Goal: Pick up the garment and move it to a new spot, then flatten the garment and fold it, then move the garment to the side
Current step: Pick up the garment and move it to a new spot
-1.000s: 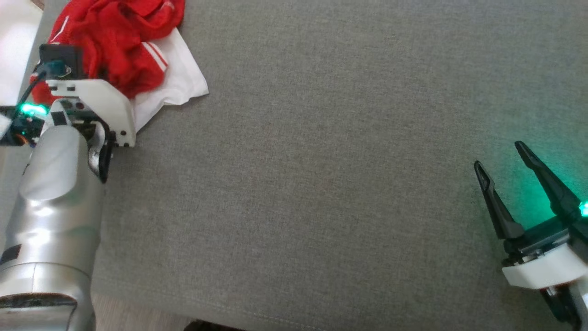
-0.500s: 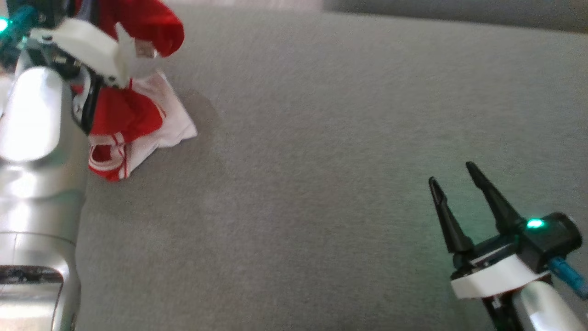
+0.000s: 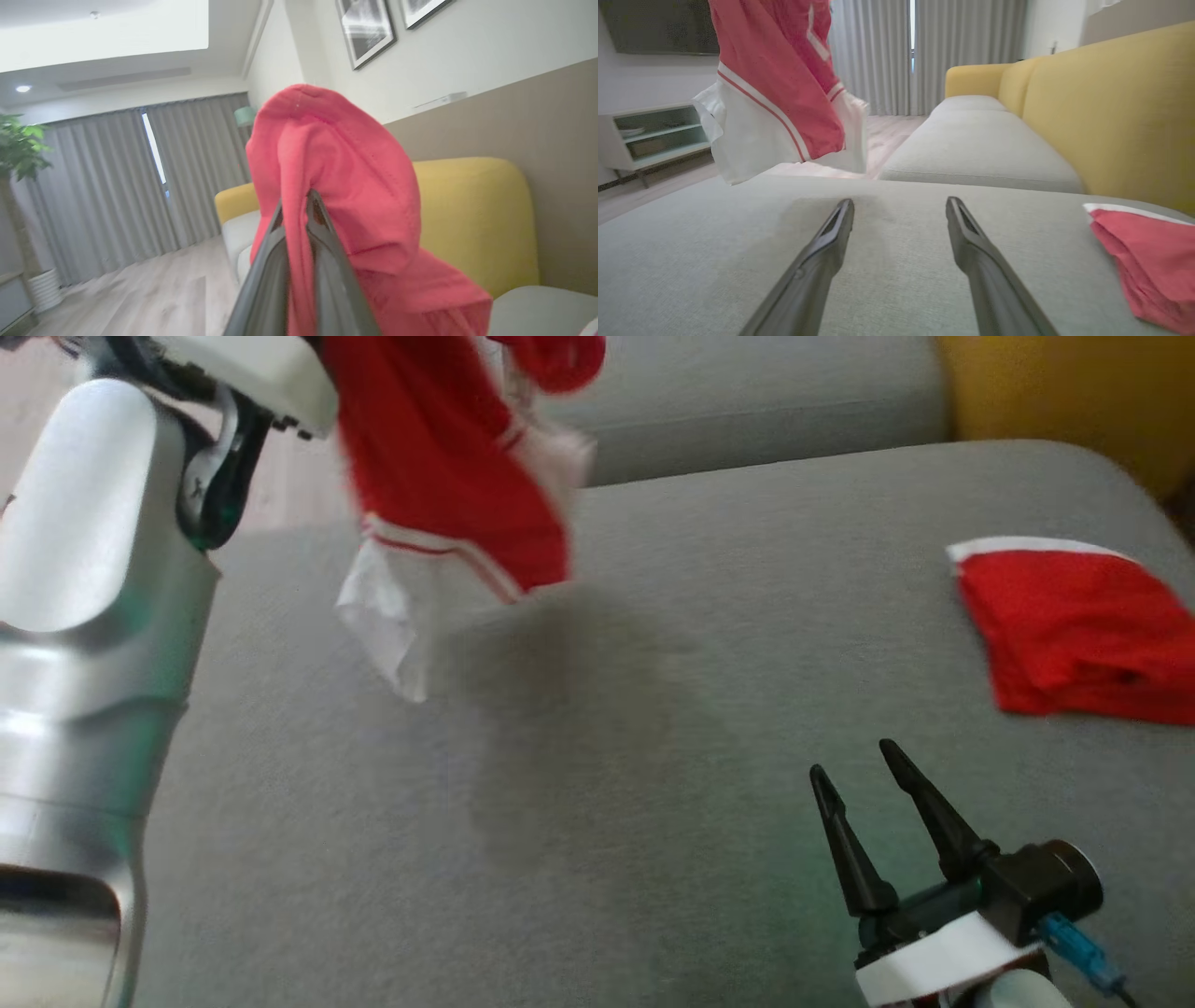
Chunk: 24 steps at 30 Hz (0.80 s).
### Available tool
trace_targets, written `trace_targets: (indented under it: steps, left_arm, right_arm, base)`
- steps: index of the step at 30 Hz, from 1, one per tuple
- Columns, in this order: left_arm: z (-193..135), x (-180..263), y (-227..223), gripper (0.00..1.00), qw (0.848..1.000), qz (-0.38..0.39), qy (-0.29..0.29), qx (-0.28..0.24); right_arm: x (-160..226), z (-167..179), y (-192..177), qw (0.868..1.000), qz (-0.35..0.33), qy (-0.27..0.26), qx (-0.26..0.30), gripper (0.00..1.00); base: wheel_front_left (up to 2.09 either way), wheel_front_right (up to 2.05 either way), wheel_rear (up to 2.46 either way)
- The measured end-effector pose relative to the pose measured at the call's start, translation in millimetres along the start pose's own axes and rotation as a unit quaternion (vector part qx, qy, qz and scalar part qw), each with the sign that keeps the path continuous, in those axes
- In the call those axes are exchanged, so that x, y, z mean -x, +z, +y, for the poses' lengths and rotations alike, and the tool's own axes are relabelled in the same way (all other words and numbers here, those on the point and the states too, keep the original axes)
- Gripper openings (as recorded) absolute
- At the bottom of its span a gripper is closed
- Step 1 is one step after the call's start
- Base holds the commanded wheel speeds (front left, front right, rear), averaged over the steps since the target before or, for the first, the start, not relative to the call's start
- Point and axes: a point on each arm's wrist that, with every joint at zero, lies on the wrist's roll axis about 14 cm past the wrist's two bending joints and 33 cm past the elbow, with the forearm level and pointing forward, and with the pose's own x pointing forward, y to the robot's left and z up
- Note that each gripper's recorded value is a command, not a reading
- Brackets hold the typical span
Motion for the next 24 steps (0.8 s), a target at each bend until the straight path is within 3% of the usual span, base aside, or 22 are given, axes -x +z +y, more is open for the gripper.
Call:
trace_targets:
  steps: [4, 8, 11, 14, 19, 20, 21, 24]
  left_arm:
    - [-47.5, -15.6, 17.1, 0.0, 0.998, -0.022, -0.055, 0.038]
    - [-92.3, -11.2, -9.9, 0.0, 0.992, -0.008, -0.095, 0.08]
    - [-119.2, 12.7, -75.1, 0.0, 0.985, 0.053, -0.097, 0.131]
    - [-134.7, 61.9, -162.0, 0.0, 0.969, 0.147, -0.062, 0.186]
    - [-139.1, 143.0, -247.3, 0.0, 0.947, 0.249, -0.005, 0.205]
    - [-135.2, 150.5, -252.8, 0.61, 0.945, 0.254, 0.012, 0.207]
    - [-131.2, 155.7, -256.3, 1.0, 0.943, 0.257, 0.026, 0.209]
    - [-118.1, 161.3, -253.4, 1.0, 0.944, 0.247, 0.066, 0.208]
  right_arm:
    - [20.1, -15.8, 5.2, 0.999, -0.008, -0.038, 0.002, 1.0]
    - [38.0, -24.9, 1.6, 0.998, -0.004, -0.067, -0.003, 1.0]
    - [42.5, -29.1, -1.6, 0.997, 0.0, -0.081, -0.009, 1.0]
    - [43.7, -29.8, -7.1, 0.996, 0.009, -0.086, -0.014, 1.0]
    - [43.4, -29.9, -16.4, 0.996, 0.025, -0.086, -0.018, 1.0]
    - [42.6, -29.5, -16.8, 0.996, 0.025, -0.084, -0.018, 1.0]
    - [41.8, -29.1, -17.2, 0.996, 0.026, -0.083, -0.018, 1.0]
    - [39.0, -28.9, -18.4, 0.996, 0.027, -0.079, -0.017, 1.0]
  base:
    - [0.0, 0.0, 0.0]
    - [0.0, 0.0, 0.0]
    - [0.0, 0.0, 0.0]
    - [0.0, 0.0, 0.0]
    - [0.0, 0.0, 0.0]
    - [0.0, 0.0, 0.0]
    - [0.0, 0.0, 0.0]
    - [0.0, 0.0, 0.0]
